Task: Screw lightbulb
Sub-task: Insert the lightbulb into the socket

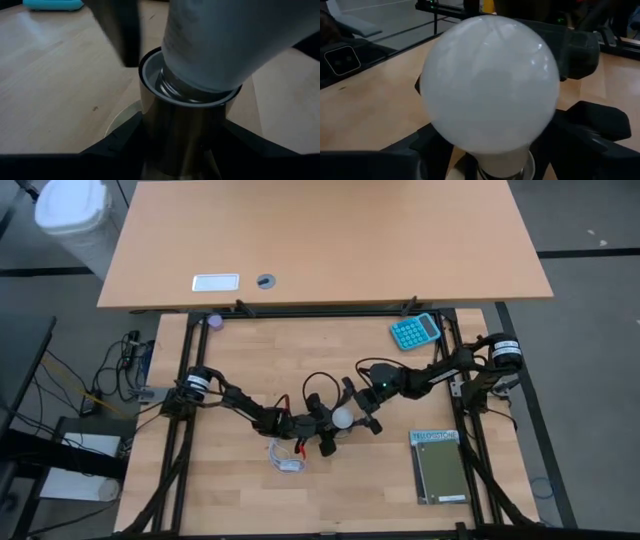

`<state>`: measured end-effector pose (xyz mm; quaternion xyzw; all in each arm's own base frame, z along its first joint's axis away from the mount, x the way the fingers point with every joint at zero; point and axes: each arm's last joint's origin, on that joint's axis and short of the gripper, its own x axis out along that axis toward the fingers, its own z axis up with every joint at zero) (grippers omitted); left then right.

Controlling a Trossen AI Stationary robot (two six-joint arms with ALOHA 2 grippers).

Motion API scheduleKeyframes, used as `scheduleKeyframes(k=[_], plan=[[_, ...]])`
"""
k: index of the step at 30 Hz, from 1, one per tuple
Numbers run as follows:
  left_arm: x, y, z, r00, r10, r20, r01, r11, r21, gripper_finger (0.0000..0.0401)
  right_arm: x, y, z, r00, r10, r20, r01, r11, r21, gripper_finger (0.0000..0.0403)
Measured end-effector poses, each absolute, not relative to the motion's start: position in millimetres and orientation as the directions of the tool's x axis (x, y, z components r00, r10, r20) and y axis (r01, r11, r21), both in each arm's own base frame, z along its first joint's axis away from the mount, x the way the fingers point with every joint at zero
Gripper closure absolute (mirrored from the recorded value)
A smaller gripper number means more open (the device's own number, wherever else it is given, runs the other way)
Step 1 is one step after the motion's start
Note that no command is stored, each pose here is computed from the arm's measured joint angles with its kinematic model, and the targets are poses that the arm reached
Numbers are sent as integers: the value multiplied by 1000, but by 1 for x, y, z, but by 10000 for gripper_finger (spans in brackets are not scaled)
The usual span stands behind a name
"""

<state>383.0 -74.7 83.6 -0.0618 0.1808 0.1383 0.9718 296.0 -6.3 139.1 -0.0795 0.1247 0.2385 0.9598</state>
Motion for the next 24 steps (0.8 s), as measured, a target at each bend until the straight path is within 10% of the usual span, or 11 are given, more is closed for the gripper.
scheduleKeyframes(k=[10,24], plan=[[383,-74,84,896,249,-368,-294,953,-71,195,296,-6,139,856,435,-281,-471,879,-76,208],[382,-73,84,876,324,-358,-369,927,-66,195,297,-1,137,885,345,-313,-374,927,-35,217]])
